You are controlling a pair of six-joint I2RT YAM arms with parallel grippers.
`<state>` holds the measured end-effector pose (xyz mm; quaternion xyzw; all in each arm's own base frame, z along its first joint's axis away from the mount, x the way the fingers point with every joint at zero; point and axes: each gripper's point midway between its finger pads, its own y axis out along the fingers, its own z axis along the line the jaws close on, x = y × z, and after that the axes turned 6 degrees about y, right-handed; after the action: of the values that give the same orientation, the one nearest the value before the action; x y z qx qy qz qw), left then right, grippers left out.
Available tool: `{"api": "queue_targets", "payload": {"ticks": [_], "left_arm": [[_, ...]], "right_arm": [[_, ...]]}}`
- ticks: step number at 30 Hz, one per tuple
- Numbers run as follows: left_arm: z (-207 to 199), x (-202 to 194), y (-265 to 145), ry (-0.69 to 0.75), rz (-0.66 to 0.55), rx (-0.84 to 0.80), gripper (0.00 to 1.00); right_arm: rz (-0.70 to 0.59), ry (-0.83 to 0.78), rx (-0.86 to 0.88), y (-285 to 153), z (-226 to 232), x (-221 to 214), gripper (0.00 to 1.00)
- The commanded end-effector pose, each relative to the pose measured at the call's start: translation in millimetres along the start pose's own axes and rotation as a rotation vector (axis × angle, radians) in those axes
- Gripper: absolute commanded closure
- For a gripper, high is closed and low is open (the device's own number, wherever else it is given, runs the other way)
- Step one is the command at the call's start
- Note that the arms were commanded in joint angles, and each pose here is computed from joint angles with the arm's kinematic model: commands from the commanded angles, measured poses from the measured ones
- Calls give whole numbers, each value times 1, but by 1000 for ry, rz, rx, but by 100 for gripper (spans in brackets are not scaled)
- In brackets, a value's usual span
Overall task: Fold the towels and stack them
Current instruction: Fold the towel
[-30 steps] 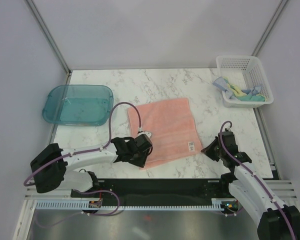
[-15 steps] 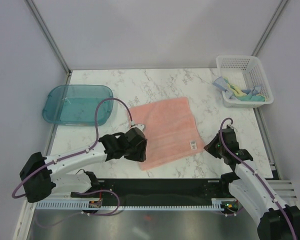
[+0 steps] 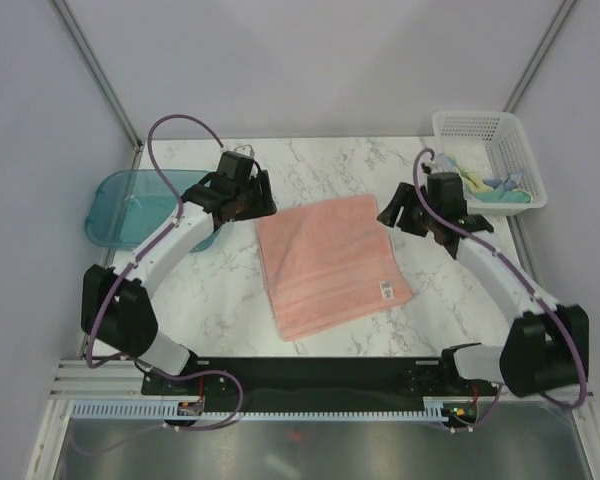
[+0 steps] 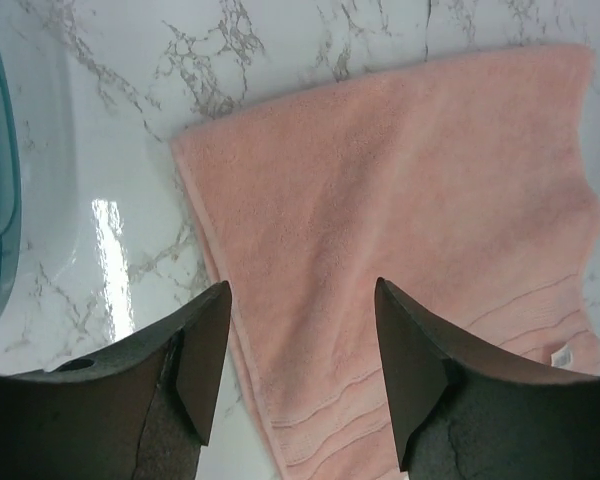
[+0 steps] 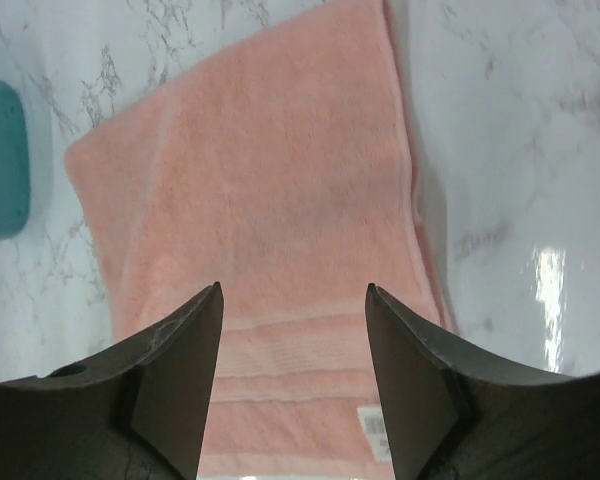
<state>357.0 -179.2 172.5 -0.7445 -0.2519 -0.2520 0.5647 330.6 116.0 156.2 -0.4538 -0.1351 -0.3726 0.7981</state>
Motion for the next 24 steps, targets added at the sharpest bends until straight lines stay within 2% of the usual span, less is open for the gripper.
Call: {"api": "queue_targets", "payload": {"ticks": [1, 3, 8, 9, 11, 17, 24], "left_arm": [[3, 16, 34, 126, 30, 1, 34], [13, 16, 53, 143, 73, 19, 34], [26, 17, 81, 191, 128, -33, 35], [27, 24, 84, 222, 115, -37, 35], [29, 20, 94, 249, 143, -70, 35], [42, 13, 112, 255, 189, -145, 38], [54, -4, 129, 301, 242, -211, 38]], "right_arm": [[29, -258, 90, 36, 26, 38, 33], [52, -343, 105, 60, 29, 52, 33], [116, -426, 160, 100, 20, 73, 33], [157, -417, 165, 115, 10, 67, 33], [159, -443, 207, 125, 16, 77, 33], [286, -512, 206, 181, -11, 66, 36], [314, -529, 309, 205, -13, 75, 37]]}}
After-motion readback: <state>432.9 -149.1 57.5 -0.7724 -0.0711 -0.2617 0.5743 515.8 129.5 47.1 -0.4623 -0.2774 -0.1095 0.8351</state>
